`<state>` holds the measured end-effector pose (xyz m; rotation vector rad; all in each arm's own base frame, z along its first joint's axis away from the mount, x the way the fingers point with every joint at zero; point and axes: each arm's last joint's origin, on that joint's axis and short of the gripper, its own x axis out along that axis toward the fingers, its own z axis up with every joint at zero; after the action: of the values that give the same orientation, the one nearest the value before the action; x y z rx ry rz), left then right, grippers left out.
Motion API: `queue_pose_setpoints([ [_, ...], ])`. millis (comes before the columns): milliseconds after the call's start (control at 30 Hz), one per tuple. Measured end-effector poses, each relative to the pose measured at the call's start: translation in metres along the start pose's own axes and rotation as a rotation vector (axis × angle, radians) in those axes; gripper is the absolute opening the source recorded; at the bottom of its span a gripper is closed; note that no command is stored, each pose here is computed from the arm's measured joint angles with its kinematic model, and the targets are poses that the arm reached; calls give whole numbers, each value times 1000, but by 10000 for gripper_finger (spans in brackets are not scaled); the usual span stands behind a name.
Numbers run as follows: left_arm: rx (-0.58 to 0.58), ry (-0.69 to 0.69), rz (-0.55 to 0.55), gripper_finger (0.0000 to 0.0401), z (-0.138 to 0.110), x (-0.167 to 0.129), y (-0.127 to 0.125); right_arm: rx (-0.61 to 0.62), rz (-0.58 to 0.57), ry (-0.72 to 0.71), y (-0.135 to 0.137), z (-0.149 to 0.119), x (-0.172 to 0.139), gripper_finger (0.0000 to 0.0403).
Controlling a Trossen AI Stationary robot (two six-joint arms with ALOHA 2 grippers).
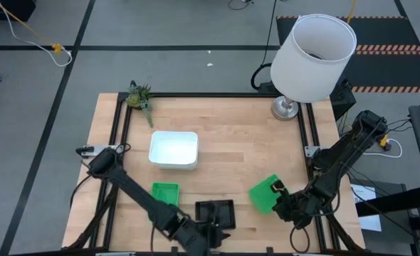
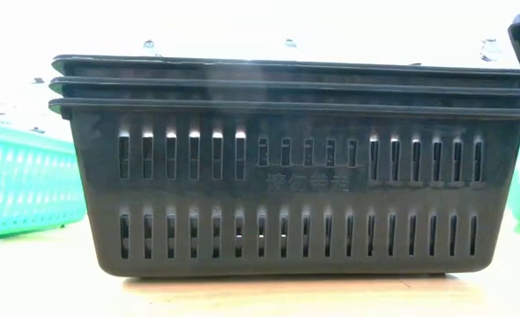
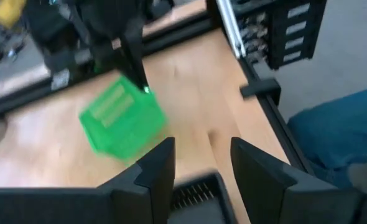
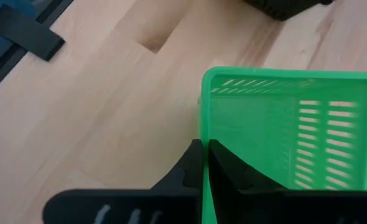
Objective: Stack baskets by color
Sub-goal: Stack the right green bin into the stacked left green bins
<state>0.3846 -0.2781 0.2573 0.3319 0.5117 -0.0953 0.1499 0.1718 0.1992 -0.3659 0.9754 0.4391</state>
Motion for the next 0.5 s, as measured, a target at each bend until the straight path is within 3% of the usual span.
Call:
queue_pose_setpoints([
  [100,27,-19,-32,176,10,8,21,-4,0,-13,0,7,-5,0],
  [333,74,2,-48,247,7,30,63,-7,-8,1,-3,14,-14,0],
  [500,137,1,-112,254,5,39,84,-24,-15,5,-5,15,-13,0],
])
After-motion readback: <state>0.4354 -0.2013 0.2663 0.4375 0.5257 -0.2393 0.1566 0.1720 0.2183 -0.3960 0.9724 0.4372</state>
